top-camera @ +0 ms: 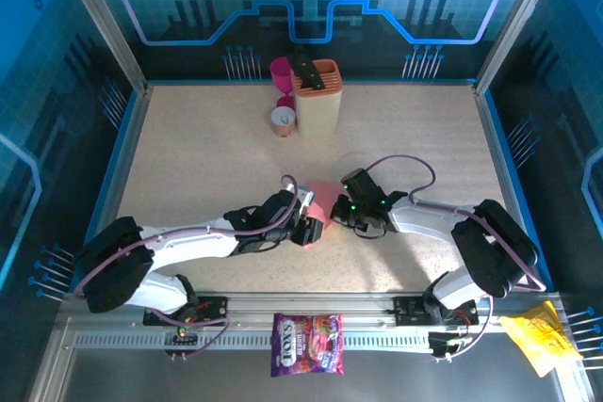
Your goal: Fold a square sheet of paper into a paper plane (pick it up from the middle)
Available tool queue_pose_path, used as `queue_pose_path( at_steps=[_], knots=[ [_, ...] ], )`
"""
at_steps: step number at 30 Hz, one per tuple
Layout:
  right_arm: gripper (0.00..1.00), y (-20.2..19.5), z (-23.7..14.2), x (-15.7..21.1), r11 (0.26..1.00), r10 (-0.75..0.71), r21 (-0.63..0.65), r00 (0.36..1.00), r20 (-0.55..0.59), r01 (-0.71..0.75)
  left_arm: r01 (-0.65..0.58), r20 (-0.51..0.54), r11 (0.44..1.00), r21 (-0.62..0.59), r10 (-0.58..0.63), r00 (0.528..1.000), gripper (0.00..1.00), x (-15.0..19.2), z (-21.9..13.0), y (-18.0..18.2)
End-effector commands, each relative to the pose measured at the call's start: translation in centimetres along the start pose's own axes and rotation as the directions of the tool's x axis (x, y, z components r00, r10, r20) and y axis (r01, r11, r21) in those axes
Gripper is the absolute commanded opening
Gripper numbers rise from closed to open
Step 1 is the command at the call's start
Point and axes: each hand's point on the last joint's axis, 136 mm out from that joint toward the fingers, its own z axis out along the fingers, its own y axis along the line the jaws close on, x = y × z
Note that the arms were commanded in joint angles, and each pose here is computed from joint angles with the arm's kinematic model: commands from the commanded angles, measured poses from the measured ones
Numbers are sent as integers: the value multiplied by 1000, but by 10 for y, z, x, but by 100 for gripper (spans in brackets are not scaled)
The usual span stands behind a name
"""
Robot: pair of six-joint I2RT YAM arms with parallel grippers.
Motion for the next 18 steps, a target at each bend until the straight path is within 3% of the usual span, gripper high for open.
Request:
queue_pose_path(
  at_steps=[1,10,18],
  knots=[
    [0,21,-7,-2,998,-11,-55,1000,0,11,-99,-2,992,-75,99,995,54,5,7,10],
    [0,26,-7,-1,997,13,-76,1000,-12,-14,-262,-12,951,-166,264,964,54,13,25,3],
    [0,28,-9,-1,997,13,-74,1000,-17,-14,-307,-1,920,-243,316,949,54,10,37,8]
  ],
)
